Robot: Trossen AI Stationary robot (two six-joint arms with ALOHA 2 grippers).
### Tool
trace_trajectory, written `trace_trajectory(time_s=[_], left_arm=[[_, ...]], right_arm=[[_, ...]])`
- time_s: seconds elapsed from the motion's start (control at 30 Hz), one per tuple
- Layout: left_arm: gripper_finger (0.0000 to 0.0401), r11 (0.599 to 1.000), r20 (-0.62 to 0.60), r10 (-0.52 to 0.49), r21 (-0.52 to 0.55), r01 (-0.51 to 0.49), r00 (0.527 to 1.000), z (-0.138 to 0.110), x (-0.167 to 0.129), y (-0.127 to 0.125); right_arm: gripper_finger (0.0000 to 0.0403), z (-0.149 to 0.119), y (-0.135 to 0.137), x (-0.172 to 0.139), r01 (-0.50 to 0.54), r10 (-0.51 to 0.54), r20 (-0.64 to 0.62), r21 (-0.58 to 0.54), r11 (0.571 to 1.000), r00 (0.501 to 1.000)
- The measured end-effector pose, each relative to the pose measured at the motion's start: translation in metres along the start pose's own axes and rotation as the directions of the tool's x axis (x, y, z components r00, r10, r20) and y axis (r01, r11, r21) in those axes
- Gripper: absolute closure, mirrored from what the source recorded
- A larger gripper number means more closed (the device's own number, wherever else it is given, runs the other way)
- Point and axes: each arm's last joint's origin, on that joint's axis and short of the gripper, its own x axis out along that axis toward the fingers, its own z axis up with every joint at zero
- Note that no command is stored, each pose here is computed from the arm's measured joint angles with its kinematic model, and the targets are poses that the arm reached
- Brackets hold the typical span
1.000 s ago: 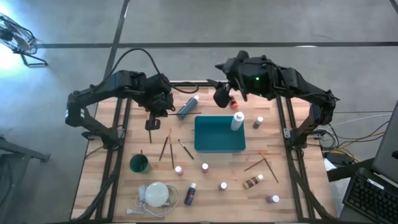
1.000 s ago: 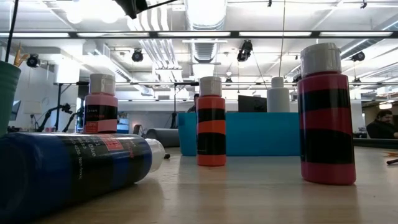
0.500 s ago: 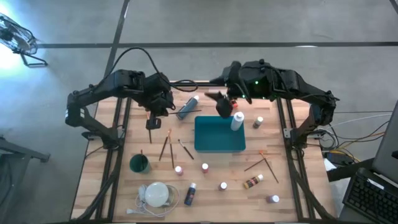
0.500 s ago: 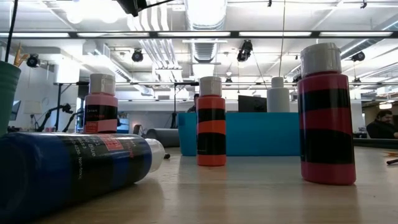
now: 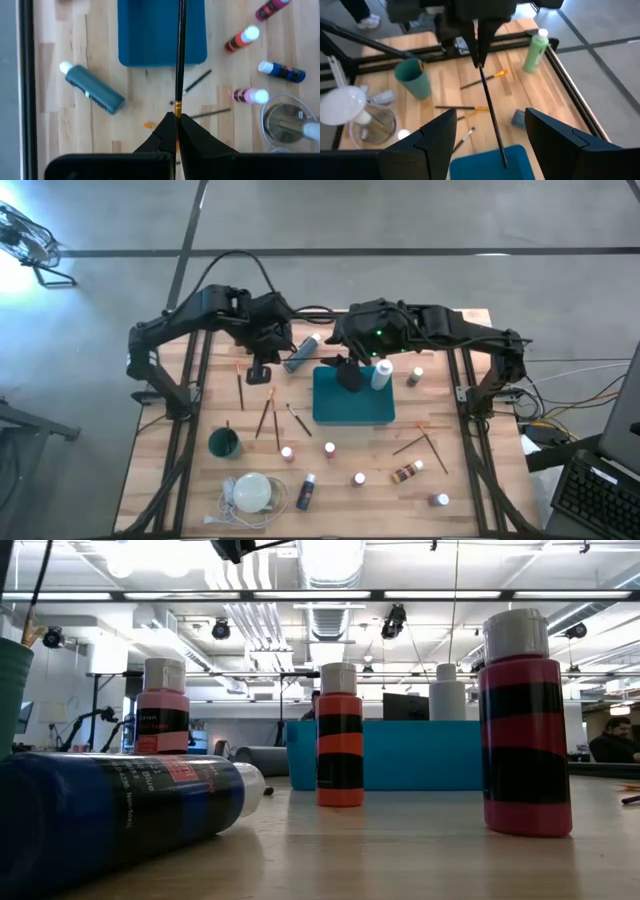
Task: Pick & Place Paint Supplies
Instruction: Put the gold paintbrush into the green cup
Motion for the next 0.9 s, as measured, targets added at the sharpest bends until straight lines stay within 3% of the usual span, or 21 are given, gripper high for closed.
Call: trace_trajectory(time_s=[0.4,0.9], left_arm=[[0.0396,0.999,0.118,0.019,0.036,-0.024,0.993,0.019,-0.02,0.002],[0.0396,0.999,0.103,0.015,0.039,-0.019,0.995,0.021,-0.015,0.003]], right_arm=[[0.0202,-0.007,-0.002,0.006,0.024,-0.025,-0.052,-0.022,0.999,0.998],[0.0281,-0.005,-0.003,0.005,0.03,-0.031,-0.034,-0.032,0.999,0.999]])
